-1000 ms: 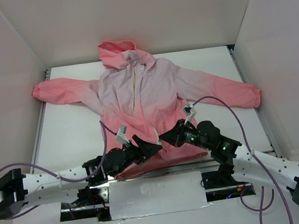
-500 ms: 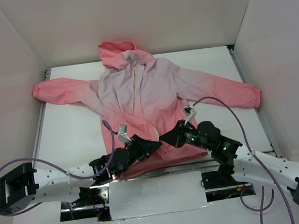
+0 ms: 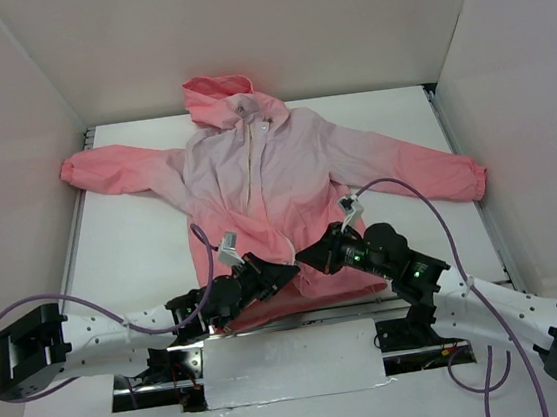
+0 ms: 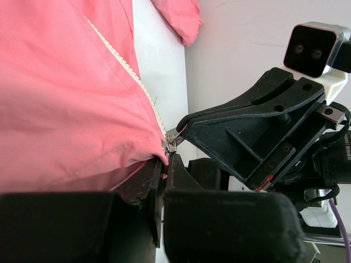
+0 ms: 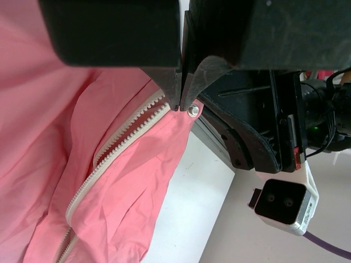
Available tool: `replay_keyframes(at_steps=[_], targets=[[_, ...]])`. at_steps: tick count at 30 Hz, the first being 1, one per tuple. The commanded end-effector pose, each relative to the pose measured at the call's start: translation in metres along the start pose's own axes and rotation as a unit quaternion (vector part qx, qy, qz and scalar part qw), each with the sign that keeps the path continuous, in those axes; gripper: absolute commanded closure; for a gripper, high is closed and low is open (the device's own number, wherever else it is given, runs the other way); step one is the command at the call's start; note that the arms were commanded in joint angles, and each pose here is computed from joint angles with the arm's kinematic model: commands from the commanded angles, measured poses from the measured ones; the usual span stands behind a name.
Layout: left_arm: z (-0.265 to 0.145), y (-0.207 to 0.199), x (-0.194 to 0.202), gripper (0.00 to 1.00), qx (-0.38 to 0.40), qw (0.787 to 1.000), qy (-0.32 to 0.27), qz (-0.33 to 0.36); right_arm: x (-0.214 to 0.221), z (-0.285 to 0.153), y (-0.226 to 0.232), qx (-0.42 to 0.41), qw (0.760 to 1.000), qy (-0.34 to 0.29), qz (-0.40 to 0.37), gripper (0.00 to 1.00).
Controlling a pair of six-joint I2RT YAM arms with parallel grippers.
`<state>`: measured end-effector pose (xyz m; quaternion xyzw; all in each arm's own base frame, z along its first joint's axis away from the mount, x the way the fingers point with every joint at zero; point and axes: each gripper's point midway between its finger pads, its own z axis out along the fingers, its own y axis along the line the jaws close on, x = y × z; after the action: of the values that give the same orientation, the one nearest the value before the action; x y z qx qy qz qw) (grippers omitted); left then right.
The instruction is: Zip up the jacket
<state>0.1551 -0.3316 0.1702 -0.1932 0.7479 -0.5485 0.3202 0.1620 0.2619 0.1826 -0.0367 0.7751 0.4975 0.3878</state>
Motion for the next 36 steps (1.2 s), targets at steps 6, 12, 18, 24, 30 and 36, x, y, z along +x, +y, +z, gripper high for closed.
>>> replay_keyframes(at_steps=[6, 12, 18, 24, 30, 36], targets=[[-0.009, -0.01, -0.006, 1.0, -0.007, 1.0, 0.0, 0.02, -0.02, 0.01, 0.018, -0.017, 0.999, -0.016, -0.034, 1.0], [-0.024, 0.003, 0.0, 1.0, -0.029, 0.999, 0.028, 0.025, -0.032, 0.026, 0.004, -0.013, 0.999, -0.006, -0.05, 1.0], [-0.046, 0.011, -0.002, 1.0, -0.024, 0.999, 0.031, 0.012, -0.034, 0.045, -0.001, -0.009, 0.997, 0.014, -0.07, 1.0], [-0.06, 0.012, -0.006, 1.0, -0.039, 0.998, 0.032, 0.03, -0.038, 0.063, -0.015, 0.015, 0.997, 0.023, -0.07, 1.0], [-0.073, -0.011, -0.008, 1.0, -0.043, 0.996, 0.049, 0.067, -0.052, 0.094, -0.043, 0.043, 0.996, 0.045, -0.057, 1.0], [-0.088, -0.028, -0.012, 1.0, -0.022, 0.995, 0.057, 0.072, -0.074, 0.132, -0.065, 0.062, 0.995, 0.062, -0.043, 1.0]])
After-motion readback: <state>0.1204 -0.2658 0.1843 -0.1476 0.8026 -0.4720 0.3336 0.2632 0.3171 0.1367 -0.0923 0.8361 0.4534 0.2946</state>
